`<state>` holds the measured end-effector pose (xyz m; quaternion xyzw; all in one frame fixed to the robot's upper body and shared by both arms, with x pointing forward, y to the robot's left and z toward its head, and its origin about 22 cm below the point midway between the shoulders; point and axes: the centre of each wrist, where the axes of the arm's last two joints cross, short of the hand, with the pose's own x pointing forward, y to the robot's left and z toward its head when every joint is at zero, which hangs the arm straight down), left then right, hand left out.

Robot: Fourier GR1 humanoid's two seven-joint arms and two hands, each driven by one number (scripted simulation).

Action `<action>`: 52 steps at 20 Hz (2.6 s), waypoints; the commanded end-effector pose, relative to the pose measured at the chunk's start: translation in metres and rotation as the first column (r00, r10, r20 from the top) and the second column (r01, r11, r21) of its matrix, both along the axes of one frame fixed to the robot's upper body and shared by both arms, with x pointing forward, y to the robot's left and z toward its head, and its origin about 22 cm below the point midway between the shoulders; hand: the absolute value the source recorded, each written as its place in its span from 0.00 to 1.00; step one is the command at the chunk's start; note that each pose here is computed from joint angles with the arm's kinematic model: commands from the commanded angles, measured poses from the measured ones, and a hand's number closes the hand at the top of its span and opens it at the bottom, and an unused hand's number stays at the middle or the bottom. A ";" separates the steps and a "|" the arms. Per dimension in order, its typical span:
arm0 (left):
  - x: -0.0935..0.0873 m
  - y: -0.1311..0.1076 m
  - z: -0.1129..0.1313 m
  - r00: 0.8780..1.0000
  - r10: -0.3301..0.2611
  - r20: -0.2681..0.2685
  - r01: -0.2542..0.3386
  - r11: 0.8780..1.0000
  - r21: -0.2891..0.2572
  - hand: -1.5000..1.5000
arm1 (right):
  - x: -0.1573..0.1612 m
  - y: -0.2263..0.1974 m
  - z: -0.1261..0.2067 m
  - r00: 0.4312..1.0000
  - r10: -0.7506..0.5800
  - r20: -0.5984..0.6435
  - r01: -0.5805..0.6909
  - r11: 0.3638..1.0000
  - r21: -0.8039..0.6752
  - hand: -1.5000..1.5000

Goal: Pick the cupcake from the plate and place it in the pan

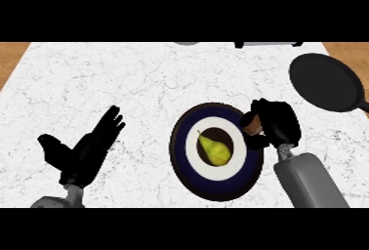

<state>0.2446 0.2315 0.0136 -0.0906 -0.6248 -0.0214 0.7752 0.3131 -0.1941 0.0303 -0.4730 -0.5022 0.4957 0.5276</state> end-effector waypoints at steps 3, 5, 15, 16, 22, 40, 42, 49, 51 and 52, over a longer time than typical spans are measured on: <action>0.001 -0.008 0.003 1.000 -0.004 0.010 0.004 1.000 0.006 0.50 | -0.031 -0.024 0.043 0.955 -0.138 0.262 0.081 0.972 0.219 1.00; 0.002 -0.011 -0.006 1.000 -0.013 0.000 0.013 1.000 -0.004 0.50 | -0.030 -0.017 0.064 0.942 -0.165 0.293 0.054 0.935 0.351 1.00; 0.022 -0.012 0.021 0.999 -0.035 0.016 0.035 0.999 -0.001 0.50 | -0.012 -0.095 0.063 0.911 -0.324 0.255 0.085 0.752 0.654 1.00; 0.015 -0.021 -0.003 0.999 -0.039 0.022 0.039 0.999 0.008 0.50 | -0.020 -0.126 0.045 0.905 -0.329 0.271 0.086 0.763 0.641 1.00; 0.021 -0.006 0.002 0.999 -0.048 0.011 0.048 0.999 -0.008 0.50 | 0.018 -0.151 0.018 0.882 -0.345 0.320 0.164 0.863 0.478 1.00; 0.017 -0.025 0.010 0.993 -0.113 0.045 0.113 0.994 0.013 0.50 | 0.045 -0.247 0.012 0.650 -0.581 0.490 0.298 0.788 0.539 1.00; 0.017 -0.036 0.004 0.993 -0.105 0.044 0.106 0.994 -0.005 0.50 | 0.041 -0.261 0.019 0.654 -0.569 0.498 0.289 0.797 0.530 1.00; 0.027 -0.044 0.012 0.988 -0.140 0.069 0.140 0.990 0.006 0.50 | 0.017 -0.288 0.007 0.710 -0.639 0.296 0.483 0.748 0.455 0.00; 0.022 -0.048 0.012 0.983 -0.168 0.077 0.168 0.986 0.013 0.50 | 0.015 -0.287 0.001 0.724 -0.648 0.234 0.506 0.730 0.459 0.00; 0.021 -0.043 0.010 0.984 -0.167 0.065 0.167 0.986 -0.006 0.50 | 0.016 -0.288 0.004 0.732 -0.638 0.239 0.488 0.736 0.469 0.00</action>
